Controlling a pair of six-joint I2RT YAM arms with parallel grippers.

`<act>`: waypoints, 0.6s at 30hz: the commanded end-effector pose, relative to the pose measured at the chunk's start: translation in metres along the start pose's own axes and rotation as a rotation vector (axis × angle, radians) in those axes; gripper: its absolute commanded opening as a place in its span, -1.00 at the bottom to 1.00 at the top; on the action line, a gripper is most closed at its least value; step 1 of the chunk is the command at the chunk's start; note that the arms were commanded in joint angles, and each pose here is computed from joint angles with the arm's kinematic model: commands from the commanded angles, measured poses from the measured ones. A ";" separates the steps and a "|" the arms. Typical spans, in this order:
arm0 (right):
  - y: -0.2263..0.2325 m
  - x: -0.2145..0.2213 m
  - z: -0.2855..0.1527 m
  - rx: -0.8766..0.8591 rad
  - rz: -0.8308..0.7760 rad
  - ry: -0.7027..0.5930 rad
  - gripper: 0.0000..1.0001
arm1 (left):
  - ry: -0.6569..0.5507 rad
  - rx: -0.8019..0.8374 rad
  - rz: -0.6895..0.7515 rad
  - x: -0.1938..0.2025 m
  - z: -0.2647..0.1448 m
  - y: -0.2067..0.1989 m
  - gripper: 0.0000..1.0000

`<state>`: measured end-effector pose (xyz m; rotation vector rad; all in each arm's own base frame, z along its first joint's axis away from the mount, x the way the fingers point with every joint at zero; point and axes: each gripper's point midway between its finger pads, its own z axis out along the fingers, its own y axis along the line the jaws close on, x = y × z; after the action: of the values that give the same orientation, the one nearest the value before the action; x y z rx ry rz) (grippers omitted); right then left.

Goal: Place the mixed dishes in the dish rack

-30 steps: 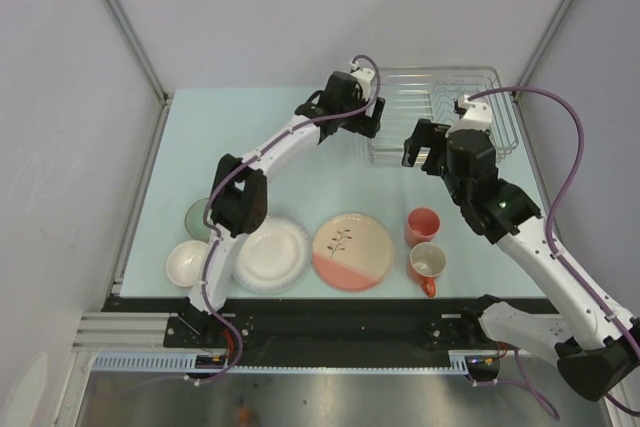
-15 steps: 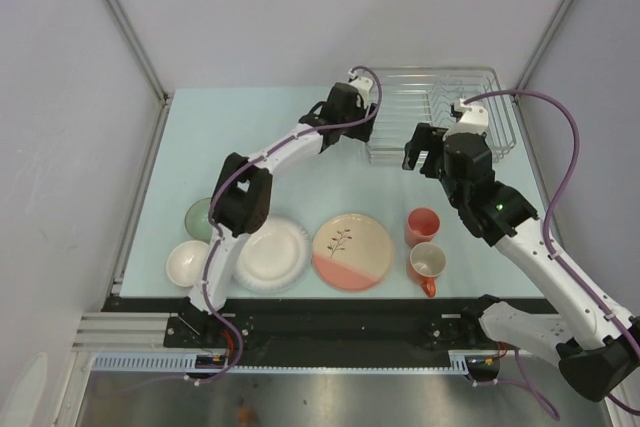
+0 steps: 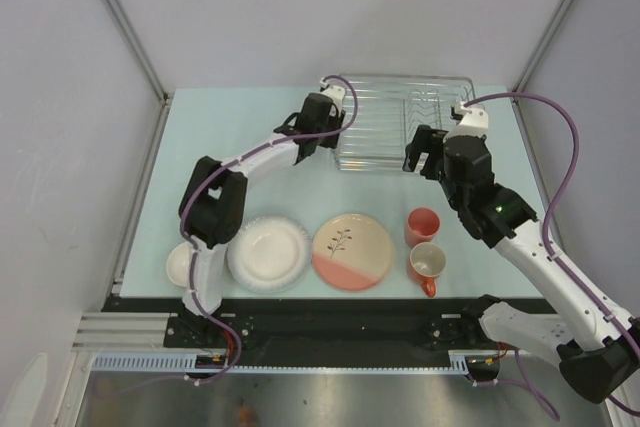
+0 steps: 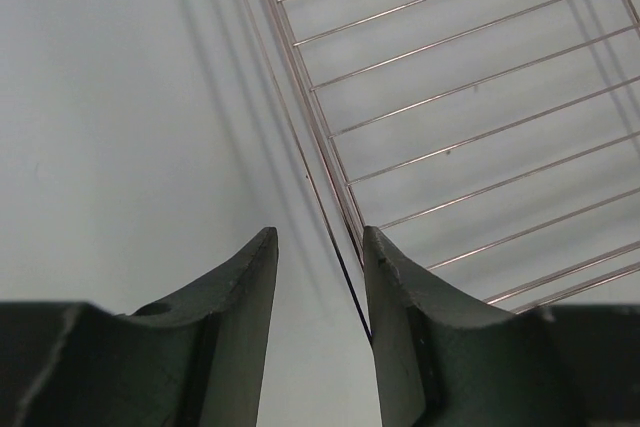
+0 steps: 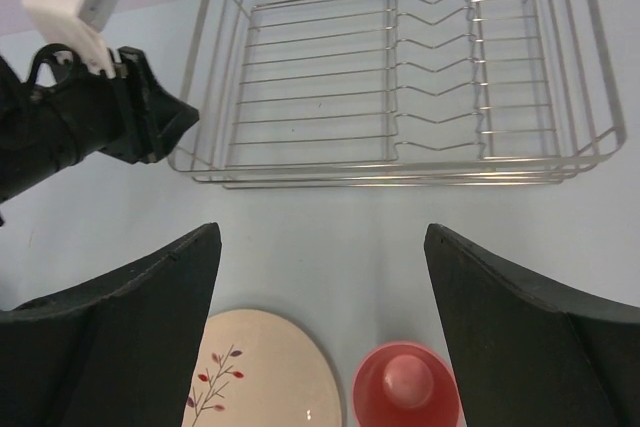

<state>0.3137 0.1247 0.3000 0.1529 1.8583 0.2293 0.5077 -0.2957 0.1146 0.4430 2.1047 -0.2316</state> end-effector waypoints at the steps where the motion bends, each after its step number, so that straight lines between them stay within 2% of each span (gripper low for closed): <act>1: -0.003 -0.008 -0.005 0.012 0.037 -0.041 0.78 | 0.057 -0.126 -0.064 0.012 -0.039 0.070 -0.12; 7: -0.003 -0.005 -0.002 0.018 0.040 -0.041 0.82 | 0.109 -0.131 -0.131 0.038 -0.075 0.112 -0.11; 8: -0.002 -0.003 -0.001 0.014 0.041 -0.036 0.82 | 0.093 -0.130 -0.112 0.033 -0.086 0.115 -0.11; 9: -0.001 -0.001 0.001 0.012 0.046 -0.032 0.82 | 0.116 -0.123 -0.098 0.046 -0.090 0.115 -0.11; 11: 0.002 0.002 0.004 0.003 0.051 -0.025 0.82 | 0.094 -0.113 -0.063 0.042 -0.105 0.117 -0.12; 15: 0.007 0.008 0.011 -0.010 0.057 -0.005 0.82 | 0.124 -0.078 -0.021 0.063 -0.122 0.115 -0.16; 16: 0.008 0.008 0.012 -0.009 0.057 -0.002 0.81 | 0.132 -0.052 -0.021 0.066 -0.125 0.114 -0.32; 18: 0.007 0.013 0.014 -0.001 0.055 0.007 0.82 | 0.143 0.004 -0.011 0.073 -0.131 0.109 -0.50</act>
<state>0.3180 0.1296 0.2814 0.1769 1.8907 0.2380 0.4316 -0.1318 0.1120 0.3324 2.2817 -0.1296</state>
